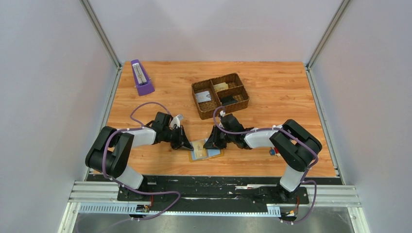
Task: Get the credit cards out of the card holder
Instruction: Remove the credit card from the card holder.
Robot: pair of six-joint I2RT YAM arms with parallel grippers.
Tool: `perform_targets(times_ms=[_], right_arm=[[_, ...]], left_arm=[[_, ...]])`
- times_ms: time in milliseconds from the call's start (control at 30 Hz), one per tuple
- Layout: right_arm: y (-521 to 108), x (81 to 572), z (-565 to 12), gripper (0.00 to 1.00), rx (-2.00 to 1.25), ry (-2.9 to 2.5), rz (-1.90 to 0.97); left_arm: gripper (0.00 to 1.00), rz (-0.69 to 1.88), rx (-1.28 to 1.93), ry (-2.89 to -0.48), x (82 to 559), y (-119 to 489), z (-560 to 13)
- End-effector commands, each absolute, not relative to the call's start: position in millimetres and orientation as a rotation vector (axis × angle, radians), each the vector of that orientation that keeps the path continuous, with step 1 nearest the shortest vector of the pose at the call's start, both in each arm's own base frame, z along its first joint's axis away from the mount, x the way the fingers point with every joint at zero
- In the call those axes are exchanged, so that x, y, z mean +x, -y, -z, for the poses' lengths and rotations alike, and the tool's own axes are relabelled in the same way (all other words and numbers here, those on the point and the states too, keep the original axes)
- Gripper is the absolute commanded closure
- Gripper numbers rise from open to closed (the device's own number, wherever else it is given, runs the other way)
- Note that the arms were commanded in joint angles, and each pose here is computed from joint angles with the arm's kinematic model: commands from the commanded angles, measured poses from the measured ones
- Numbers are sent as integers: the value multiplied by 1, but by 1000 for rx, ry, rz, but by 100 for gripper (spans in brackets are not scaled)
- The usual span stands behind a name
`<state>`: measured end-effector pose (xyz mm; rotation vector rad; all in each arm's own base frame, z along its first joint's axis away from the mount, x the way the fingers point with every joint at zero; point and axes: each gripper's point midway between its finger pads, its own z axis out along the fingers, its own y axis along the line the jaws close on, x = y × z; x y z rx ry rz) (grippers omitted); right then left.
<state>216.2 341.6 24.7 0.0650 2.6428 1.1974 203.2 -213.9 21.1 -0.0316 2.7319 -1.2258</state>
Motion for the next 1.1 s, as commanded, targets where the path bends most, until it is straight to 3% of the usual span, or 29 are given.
perform_targets(times_ms=[0,267,433,567,1067], right_arm=[[-344,224,-30,83,26,-2613,-1162],[-355,214,-31,82,-11,-2594,-1320],[-351,212,-32,100,-4,-2566,-1372],[-340,213,-36,100,10,-2530,-1396],[-326,213,-39,100,-5,-2503,-1365]], left_arm=[[98,976,-73,-2851,195,191,15],[95,973,-84,-2861,196,193,17],[91,958,-114,-2872,195,192,19],[83,900,-144,-2887,195,187,21],[86,817,-160,-2933,193,179,31]])
